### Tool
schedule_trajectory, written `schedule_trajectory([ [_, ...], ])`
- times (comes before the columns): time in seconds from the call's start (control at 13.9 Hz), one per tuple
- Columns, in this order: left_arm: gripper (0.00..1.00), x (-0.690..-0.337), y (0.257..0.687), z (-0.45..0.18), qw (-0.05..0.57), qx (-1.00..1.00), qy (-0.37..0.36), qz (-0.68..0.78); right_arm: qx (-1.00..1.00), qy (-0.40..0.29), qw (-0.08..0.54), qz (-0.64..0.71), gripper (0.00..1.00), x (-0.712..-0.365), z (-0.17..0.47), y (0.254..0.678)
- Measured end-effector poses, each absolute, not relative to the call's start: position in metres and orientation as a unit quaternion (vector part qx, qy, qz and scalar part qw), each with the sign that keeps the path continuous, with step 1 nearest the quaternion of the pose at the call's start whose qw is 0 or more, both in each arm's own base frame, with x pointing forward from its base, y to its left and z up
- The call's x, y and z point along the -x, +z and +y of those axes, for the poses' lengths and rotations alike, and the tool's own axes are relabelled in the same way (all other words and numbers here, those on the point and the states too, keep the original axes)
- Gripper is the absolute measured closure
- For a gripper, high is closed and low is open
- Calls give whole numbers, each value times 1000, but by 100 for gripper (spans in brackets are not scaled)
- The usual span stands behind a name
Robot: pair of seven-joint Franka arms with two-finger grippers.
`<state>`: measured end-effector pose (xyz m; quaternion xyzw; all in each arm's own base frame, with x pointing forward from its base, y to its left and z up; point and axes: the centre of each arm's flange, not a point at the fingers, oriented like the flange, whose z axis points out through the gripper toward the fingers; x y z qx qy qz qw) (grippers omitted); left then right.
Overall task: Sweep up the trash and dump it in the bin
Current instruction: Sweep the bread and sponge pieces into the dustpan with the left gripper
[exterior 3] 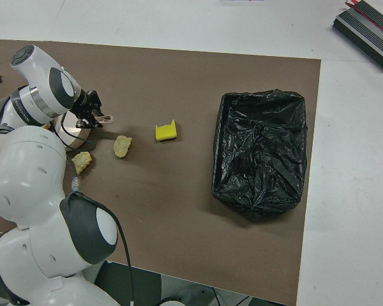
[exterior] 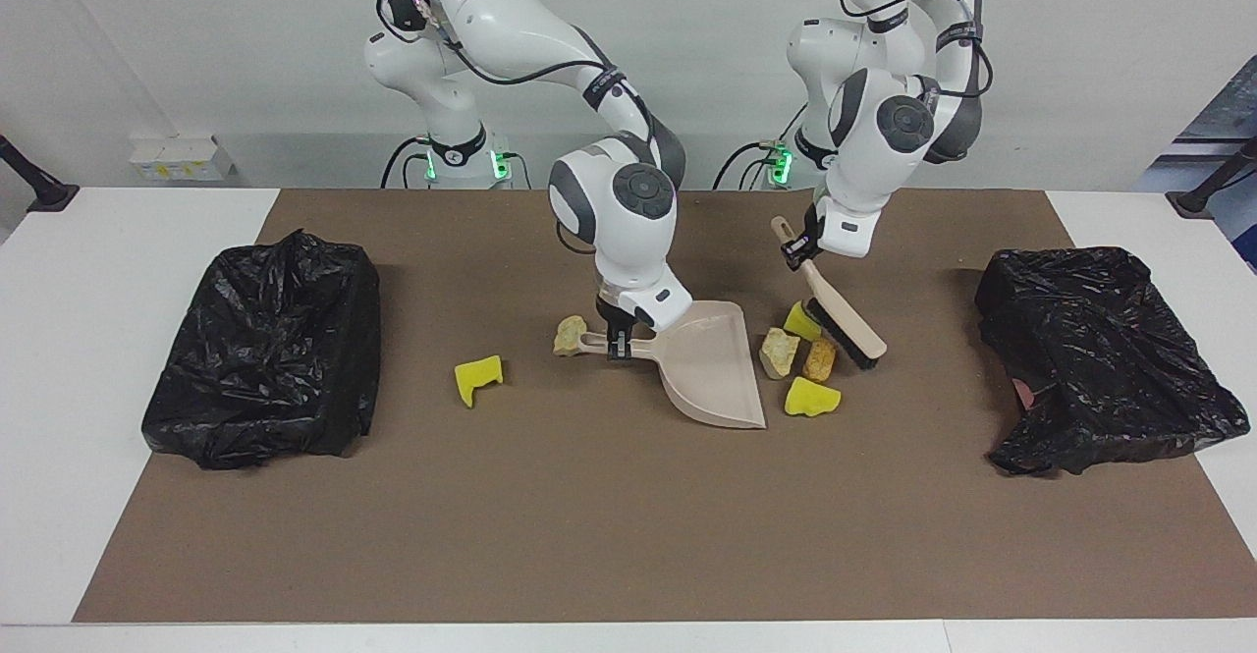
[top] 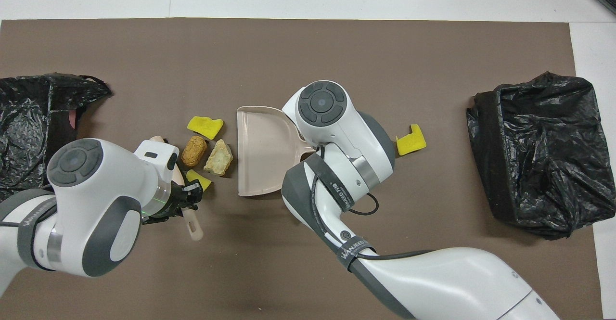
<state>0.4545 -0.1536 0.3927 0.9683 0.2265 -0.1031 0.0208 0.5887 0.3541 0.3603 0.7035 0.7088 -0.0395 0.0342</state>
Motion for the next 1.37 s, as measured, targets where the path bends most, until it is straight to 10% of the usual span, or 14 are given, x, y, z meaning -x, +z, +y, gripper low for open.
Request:
schedule_trajectory([
  [0.65, 73, -451, 365, -132, 32, -990, -110, 87, -703, -43, 34, 709, 69, -588, 353, 359],
  [1.37, 73, -437, 372, -269, 86, -992, -81, -40, -701, -49, 32, 711, 69, -582, 356, 359],
])
